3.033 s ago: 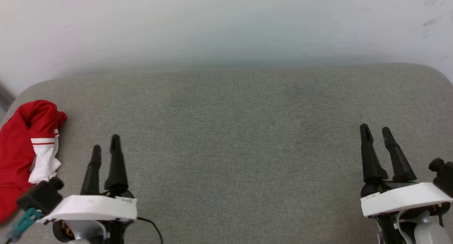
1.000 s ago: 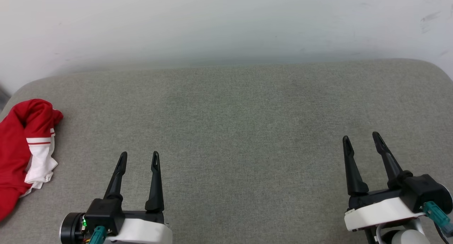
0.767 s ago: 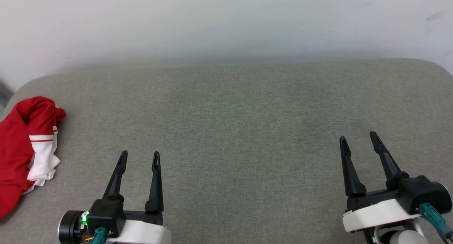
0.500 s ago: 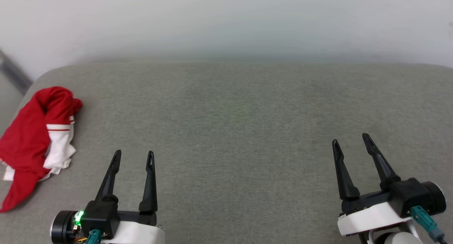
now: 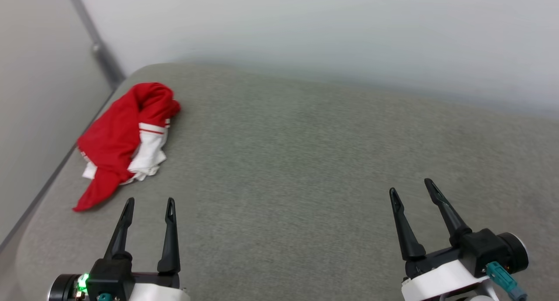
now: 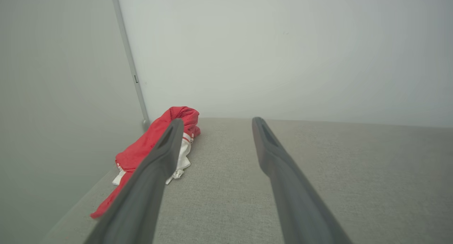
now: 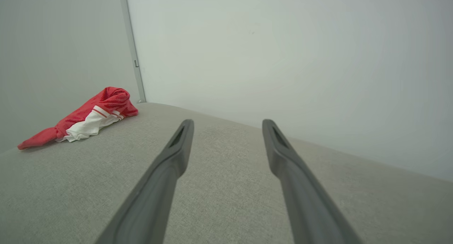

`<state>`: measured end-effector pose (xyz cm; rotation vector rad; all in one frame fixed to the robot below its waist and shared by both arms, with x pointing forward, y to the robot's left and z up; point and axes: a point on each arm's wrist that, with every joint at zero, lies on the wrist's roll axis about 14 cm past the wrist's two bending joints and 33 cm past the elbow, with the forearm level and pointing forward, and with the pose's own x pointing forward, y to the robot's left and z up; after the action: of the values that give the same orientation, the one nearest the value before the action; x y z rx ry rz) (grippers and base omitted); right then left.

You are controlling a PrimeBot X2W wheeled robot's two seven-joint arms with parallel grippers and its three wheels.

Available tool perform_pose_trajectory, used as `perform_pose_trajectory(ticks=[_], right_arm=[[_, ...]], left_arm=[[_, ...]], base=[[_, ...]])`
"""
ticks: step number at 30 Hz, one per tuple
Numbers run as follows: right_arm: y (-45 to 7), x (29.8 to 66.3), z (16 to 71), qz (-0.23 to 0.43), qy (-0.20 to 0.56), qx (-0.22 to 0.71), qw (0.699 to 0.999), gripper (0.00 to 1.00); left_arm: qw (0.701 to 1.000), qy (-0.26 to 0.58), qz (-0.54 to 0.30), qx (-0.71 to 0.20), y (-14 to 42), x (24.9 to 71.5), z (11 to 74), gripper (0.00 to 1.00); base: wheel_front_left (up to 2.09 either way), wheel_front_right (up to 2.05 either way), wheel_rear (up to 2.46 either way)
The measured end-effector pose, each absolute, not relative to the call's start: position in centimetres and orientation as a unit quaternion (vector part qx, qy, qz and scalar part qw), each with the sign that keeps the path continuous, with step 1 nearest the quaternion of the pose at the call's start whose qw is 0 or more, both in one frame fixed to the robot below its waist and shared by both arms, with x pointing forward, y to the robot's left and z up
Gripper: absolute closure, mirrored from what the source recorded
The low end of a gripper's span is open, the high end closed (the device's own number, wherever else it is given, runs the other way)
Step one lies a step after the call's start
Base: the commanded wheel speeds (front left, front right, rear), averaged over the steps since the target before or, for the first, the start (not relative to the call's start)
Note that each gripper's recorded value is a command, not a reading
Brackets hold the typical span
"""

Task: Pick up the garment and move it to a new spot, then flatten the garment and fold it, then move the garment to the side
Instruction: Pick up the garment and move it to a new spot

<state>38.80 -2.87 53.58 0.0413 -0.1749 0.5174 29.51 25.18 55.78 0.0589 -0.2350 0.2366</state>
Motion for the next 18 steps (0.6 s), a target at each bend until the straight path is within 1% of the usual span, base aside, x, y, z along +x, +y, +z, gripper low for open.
perform_pose_trajectory(ticks=[10,18], right_arm=[[2.3,37.6,53.9,0.330,-0.087,0.030,0.939,0.00],[4.4,37.0,54.2,0.360,-0.086,0.037,0.928,0.00]], left_arm=[[0.975,-0.118,0.186,0.039,28.2,24.6,55.8,0.00],[0.971,-0.112,0.210,0.037,29.3,22.7,55.3,0.00]], base=[[0.00,0.00,0.00],[0.00,0.00,0.00]])
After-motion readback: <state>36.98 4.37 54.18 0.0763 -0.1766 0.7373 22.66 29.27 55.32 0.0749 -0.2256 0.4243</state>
